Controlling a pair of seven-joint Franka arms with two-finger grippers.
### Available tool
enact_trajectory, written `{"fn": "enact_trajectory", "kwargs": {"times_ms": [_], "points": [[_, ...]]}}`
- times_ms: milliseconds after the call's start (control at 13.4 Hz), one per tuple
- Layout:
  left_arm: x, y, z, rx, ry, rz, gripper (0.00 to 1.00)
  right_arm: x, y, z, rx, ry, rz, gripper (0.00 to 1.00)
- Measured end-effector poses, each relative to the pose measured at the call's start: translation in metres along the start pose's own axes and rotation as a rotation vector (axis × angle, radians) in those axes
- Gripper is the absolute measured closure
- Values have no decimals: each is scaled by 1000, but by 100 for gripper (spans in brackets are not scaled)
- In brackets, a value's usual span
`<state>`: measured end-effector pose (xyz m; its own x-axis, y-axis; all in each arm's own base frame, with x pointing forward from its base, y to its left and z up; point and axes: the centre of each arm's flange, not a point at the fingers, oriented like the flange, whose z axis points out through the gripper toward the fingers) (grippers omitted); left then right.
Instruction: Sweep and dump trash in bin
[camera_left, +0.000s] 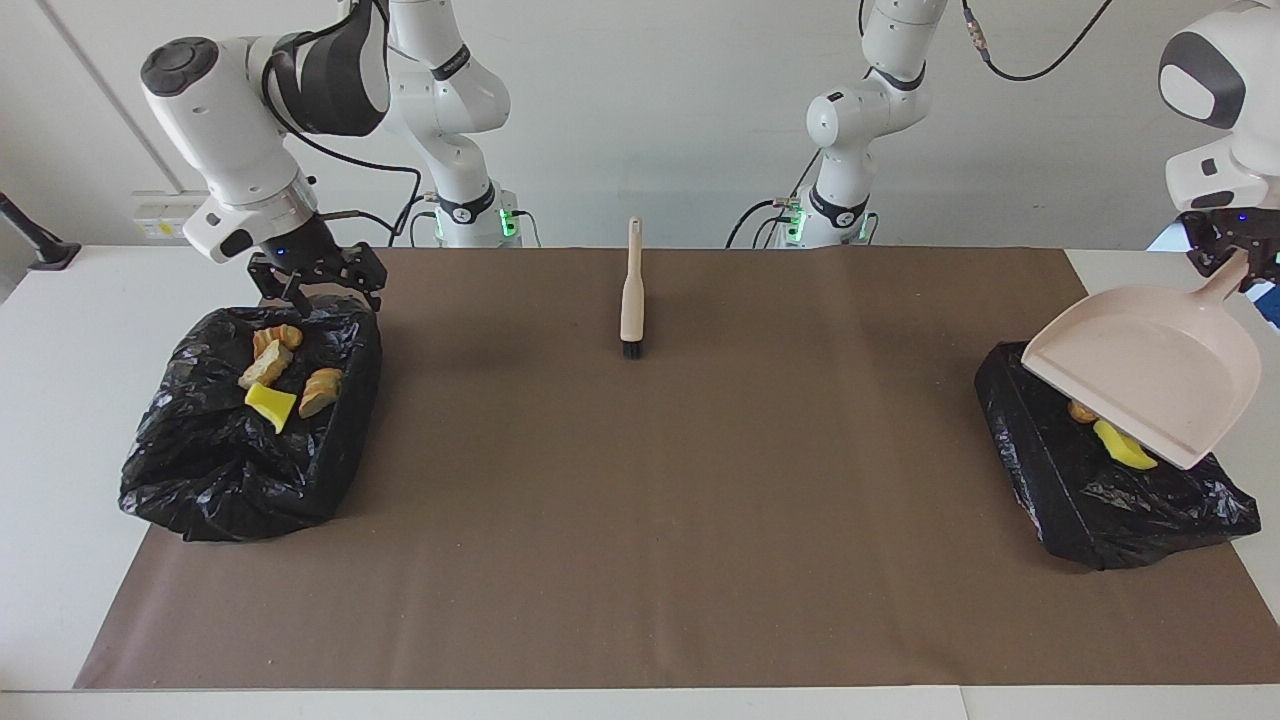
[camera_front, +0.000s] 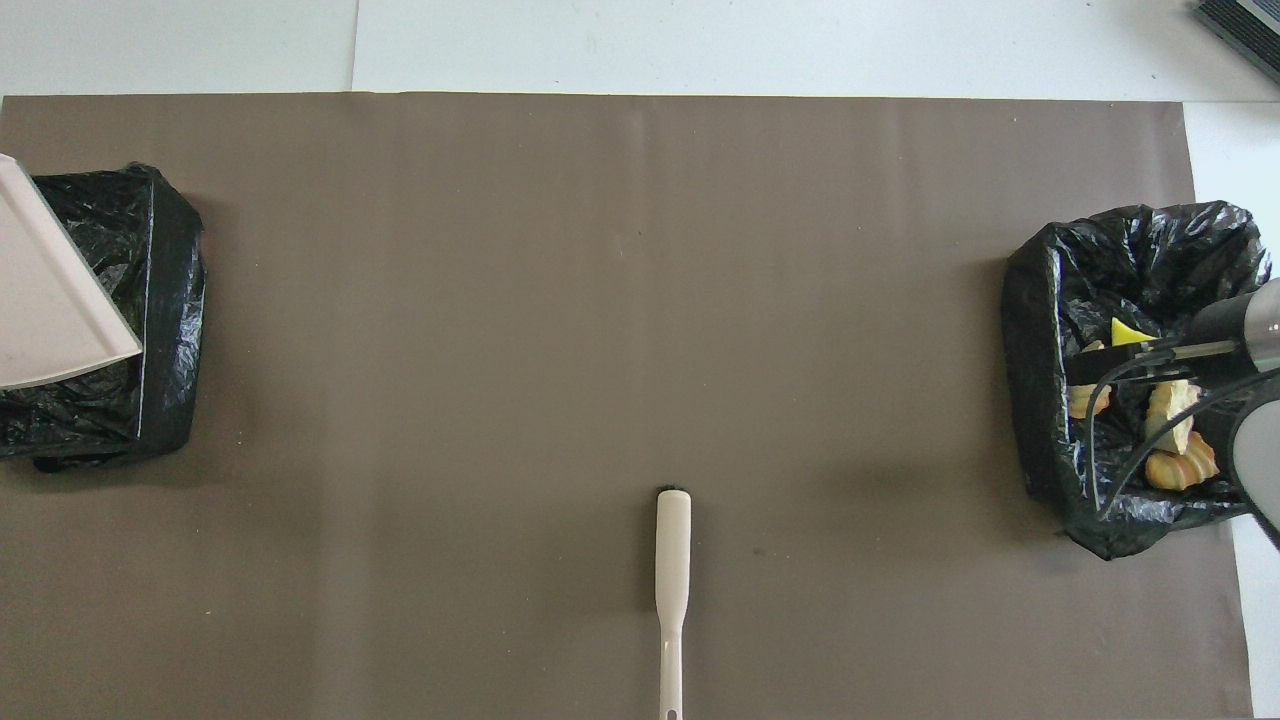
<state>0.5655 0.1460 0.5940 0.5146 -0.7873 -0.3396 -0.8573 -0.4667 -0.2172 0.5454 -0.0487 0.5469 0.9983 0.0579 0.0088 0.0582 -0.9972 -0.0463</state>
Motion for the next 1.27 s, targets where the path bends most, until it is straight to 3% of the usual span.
{"fn": "enact_trajectory", "kwargs": {"times_ms": [299,673,1048,1272], "points": [[118,52,0,-105,103,-229,67,33,-6,-57,-20,55,-15,0],[245,106,-4,-211,215,-514,67,14,-23,-108,-14,70,28,0],[388,204,-14,-250,277,-756,67,-3,-28,-113,-5,12,28,0],[439,262,-26,-279,282,-854,67,-2,-35,-112,-71,4,-10,0]]}}
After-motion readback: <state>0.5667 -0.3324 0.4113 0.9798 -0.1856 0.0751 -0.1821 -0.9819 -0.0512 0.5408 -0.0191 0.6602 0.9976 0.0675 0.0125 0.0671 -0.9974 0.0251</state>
